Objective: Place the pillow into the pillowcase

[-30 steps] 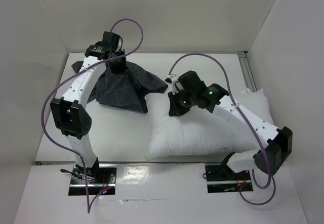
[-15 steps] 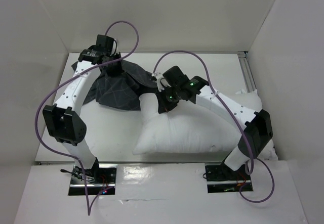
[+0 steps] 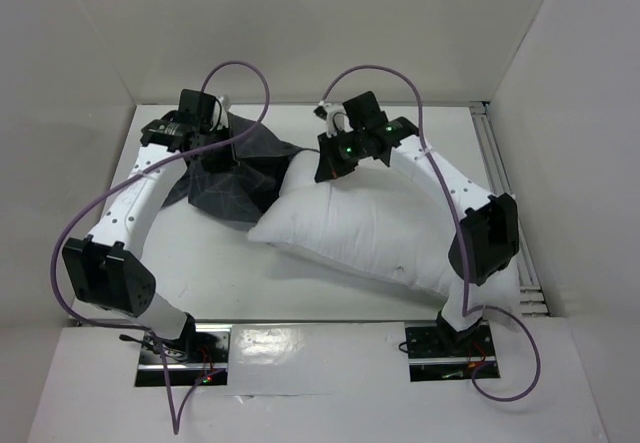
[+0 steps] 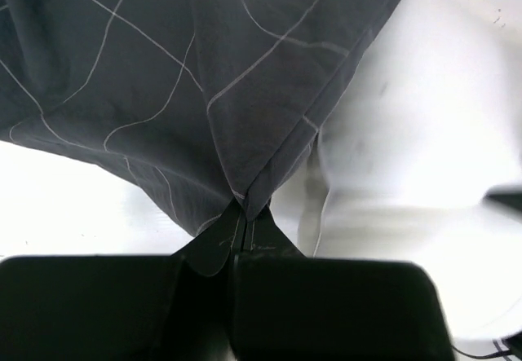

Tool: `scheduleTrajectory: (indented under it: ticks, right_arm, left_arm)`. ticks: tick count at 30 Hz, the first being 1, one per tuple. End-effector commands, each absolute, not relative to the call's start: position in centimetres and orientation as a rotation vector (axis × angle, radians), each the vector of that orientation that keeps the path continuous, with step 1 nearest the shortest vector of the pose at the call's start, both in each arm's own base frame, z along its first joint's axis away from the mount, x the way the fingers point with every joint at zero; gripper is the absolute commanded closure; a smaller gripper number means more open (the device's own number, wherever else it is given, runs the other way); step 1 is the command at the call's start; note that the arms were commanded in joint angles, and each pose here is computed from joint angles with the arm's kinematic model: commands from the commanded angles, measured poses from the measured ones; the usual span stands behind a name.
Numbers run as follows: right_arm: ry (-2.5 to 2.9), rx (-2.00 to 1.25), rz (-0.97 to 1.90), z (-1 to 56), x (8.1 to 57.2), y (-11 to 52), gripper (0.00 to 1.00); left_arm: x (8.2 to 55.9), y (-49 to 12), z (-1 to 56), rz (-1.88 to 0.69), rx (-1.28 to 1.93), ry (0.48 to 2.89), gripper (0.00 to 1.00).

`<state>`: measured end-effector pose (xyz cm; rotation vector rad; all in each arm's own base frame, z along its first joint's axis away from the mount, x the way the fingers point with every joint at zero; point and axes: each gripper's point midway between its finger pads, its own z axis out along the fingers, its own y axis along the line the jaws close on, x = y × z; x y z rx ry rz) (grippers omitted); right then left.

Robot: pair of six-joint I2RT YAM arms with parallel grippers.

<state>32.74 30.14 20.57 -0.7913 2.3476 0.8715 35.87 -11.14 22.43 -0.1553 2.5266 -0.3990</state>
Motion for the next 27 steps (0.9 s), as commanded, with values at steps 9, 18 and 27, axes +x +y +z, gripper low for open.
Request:
scheduleTrajectory:
  ticks: [9, 18, 27]
  right_arm:
    - [2.293, -0.361, 0.905, 22.6, 43.6, 29.8, 1.0]
    - [2.3, 0.005, 0.635, 22.4, 47.8, 27.8, 1.0]
    - [2.189, 0.197, 0.709, 25.9, 50.6, 26.2, 1.0]
  left_arm:
    - [32.5, -12.9, 24.1, -0.484, 0.016, 2.48, 1.0]
    - [31.3, -13.9, 25.7, -0.546, 0.128, 2.46, 1.0]
    - [30.8, -13.8, 25.3, -0.522, 0.168, 2.478, 1.0]
